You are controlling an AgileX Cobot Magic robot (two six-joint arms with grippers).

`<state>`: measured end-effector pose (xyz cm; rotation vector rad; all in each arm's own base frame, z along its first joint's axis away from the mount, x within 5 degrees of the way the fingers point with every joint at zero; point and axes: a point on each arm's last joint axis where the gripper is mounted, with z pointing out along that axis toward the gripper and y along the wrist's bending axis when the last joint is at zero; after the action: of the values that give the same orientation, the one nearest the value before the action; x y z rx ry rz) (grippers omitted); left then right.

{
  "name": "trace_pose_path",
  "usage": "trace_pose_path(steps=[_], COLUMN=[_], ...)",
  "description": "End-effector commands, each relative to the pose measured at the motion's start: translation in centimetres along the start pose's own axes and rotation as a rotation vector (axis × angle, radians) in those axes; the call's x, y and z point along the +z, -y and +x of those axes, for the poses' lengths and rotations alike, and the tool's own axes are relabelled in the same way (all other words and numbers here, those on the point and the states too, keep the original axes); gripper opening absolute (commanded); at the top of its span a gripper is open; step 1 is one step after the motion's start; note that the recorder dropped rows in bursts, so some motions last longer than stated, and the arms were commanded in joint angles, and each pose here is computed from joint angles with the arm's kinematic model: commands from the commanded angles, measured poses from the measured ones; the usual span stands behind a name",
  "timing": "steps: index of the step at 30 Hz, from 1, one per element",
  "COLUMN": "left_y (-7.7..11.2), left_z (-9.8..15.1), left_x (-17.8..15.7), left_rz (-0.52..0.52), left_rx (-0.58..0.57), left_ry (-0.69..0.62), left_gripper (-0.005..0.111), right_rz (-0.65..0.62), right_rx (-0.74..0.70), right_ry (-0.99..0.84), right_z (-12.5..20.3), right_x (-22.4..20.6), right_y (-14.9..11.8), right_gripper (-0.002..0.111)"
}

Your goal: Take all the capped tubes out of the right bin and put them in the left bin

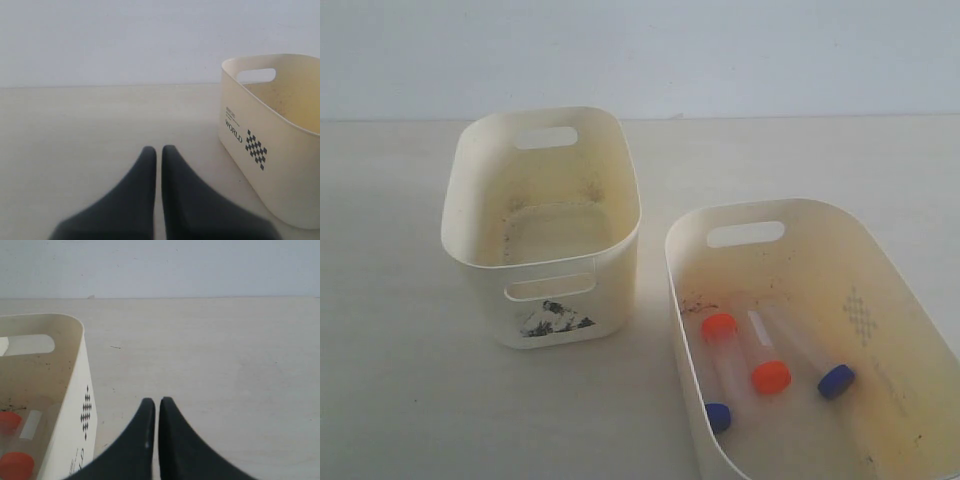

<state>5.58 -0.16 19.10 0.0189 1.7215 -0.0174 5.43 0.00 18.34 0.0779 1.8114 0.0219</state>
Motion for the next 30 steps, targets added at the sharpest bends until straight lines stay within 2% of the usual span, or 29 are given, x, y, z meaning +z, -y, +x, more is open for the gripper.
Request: trace_pose_path(steps=[1, 11, 19, 25, 30], left_y=[0.0, 0.0, 0.0, 0.0, 0.0], left_z=[-0.2, -0.2, -0.2, -0.2, -0.2], left_x=[0.0, 0.0, 0.0, 0.0, 0.0], left_rz=[-0.003, -0.003, -0.003, -0.003, -0.003], left_rx=[-0.005, -0.005, -0.005, -0.005, -0.005], left_ry=[0.012, 0.012, 0.012, 0.012, 0.012], left_gripper=[0.004, 0.004, 0.004, 0.004, 0.004], right_rz=[0.0, 0.003, 0.04, 0.056, 0.072], right_rx=[-0.005, -0.019, -0.014, -0.015, -0.009], right_ry=[0.011, 0.042, 0.522, 0.714, 0.963], right_z=[-0.1, -0.4, -4.5, -6.0, -7.5], right_x=[0.0, -0.1, -1.3, -2.3, -4.0], right_y=[0.0, 0.0, 0.3, 0.4, 0.5], right_gripper=[0.003, 0.003, 0.003, 0.003, 0.003])
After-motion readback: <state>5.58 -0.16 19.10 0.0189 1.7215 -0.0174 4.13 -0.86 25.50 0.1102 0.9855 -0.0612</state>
